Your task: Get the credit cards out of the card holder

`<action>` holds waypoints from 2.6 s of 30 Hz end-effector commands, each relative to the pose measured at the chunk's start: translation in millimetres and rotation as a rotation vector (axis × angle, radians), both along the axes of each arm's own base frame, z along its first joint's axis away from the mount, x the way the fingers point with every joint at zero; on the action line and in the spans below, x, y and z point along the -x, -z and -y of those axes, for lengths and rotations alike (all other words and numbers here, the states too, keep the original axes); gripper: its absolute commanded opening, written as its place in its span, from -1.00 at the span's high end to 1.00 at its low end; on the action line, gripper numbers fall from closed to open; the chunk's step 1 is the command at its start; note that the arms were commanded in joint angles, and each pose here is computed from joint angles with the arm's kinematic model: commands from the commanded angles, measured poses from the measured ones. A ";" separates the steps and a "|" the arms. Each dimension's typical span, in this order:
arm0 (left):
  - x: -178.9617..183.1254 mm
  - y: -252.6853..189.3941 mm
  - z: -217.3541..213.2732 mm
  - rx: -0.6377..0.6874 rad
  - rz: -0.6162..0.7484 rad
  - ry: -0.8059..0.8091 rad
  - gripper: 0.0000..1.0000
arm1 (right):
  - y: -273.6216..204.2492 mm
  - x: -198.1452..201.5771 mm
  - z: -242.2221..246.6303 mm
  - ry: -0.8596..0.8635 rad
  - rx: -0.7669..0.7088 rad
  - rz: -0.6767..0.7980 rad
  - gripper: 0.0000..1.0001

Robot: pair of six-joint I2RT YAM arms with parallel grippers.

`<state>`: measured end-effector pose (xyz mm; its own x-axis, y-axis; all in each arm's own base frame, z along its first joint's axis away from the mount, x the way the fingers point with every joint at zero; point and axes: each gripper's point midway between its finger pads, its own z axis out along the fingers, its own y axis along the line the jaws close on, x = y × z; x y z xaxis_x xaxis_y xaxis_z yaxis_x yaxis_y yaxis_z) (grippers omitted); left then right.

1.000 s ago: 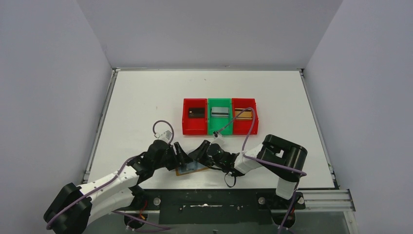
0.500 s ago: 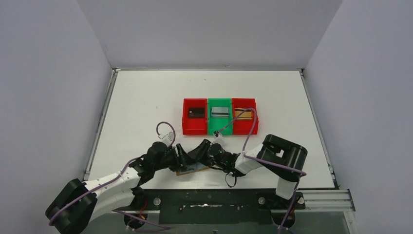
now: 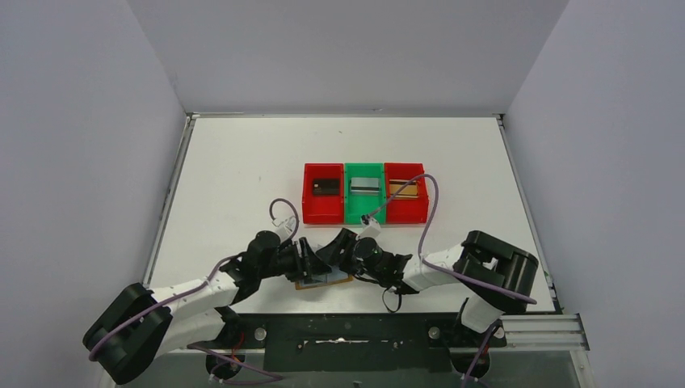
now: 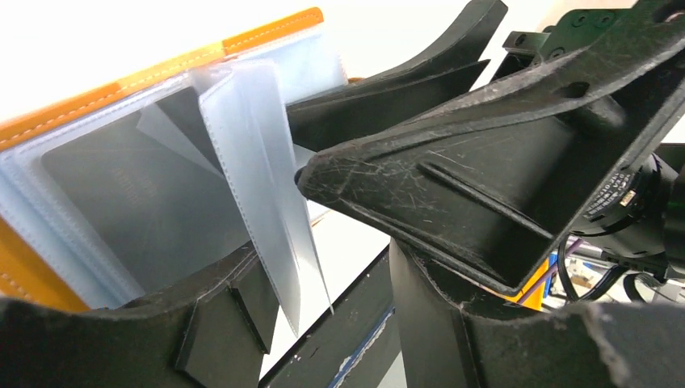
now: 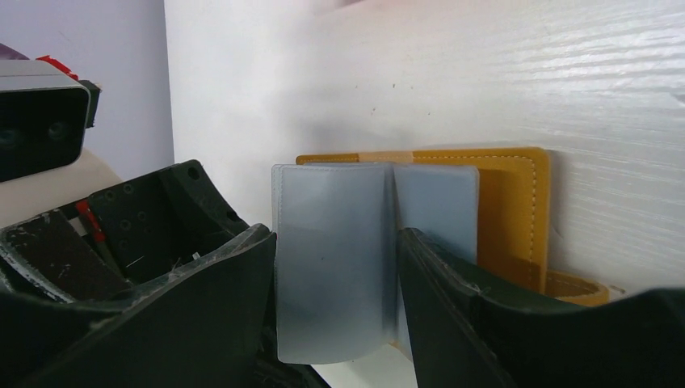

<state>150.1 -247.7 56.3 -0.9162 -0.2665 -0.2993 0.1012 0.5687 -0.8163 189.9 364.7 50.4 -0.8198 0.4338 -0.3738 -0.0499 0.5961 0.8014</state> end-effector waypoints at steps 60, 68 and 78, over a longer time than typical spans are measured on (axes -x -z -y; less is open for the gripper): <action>-43.3 -38.6 -146.3 -0.352 0.109 -0.754 -0.24 | 3.9 8.0 -31.7 -0.093 0.763 0.217 -0.01; -43.6 -38.0 -141.8 -0.343 0.109 -0.733 -0.24 | 24.2 11.1 -31.2 -0.125 0.817 0.189 0.02; -44.4 -38.6 -137.5 -0.332 0.113 -0.715 -0.24 | 25.9 8.4 -20.7 -0.082 0.768 0.164 0.47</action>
<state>186.6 -104.6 85.6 -0.5340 -0.6499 -0.5408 -0.3386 0.7505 -0.5675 179.3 393.9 25.0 -0.7391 -0.0878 -0.6679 -0.2234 0.9673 0.1200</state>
